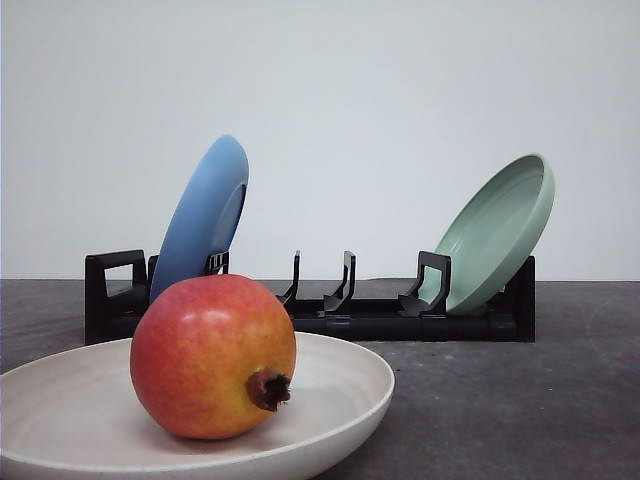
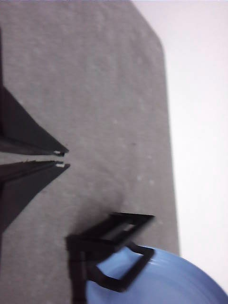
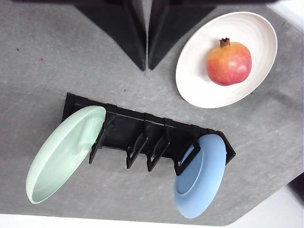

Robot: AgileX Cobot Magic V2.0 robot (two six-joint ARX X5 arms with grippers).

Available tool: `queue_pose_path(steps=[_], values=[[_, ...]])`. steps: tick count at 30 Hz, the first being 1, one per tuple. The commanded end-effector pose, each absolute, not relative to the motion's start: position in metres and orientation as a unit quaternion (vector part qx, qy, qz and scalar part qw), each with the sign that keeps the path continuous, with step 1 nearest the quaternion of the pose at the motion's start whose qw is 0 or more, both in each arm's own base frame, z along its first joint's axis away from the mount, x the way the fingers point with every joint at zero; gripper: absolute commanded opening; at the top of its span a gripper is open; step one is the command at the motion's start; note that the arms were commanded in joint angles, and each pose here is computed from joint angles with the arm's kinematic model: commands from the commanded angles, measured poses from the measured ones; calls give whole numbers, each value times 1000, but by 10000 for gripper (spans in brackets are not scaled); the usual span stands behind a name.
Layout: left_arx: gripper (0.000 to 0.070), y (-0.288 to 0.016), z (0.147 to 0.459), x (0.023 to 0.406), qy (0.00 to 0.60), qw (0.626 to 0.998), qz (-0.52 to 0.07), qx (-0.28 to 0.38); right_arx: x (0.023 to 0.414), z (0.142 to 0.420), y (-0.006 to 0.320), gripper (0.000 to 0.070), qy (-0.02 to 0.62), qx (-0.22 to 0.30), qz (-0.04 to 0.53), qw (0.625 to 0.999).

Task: Place pomegranate in white plate

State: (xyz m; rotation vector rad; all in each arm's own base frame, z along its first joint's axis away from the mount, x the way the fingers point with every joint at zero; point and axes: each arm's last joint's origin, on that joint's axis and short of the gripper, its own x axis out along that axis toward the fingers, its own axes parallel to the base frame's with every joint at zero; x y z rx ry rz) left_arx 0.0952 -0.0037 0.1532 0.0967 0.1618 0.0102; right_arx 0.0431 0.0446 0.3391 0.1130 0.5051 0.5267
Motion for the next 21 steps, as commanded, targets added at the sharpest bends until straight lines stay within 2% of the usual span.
queue_pose_path(steps=[1, 21], values=[[0, -4, 149, 95, 90, 995, 3, 47, 43, 342, 45, 0, 240, 53, 264, 933], [0, -4, 149, 96, 89, 995, -2, 46, 43, 342, 45, 0, 240, 53, 264, 933]])
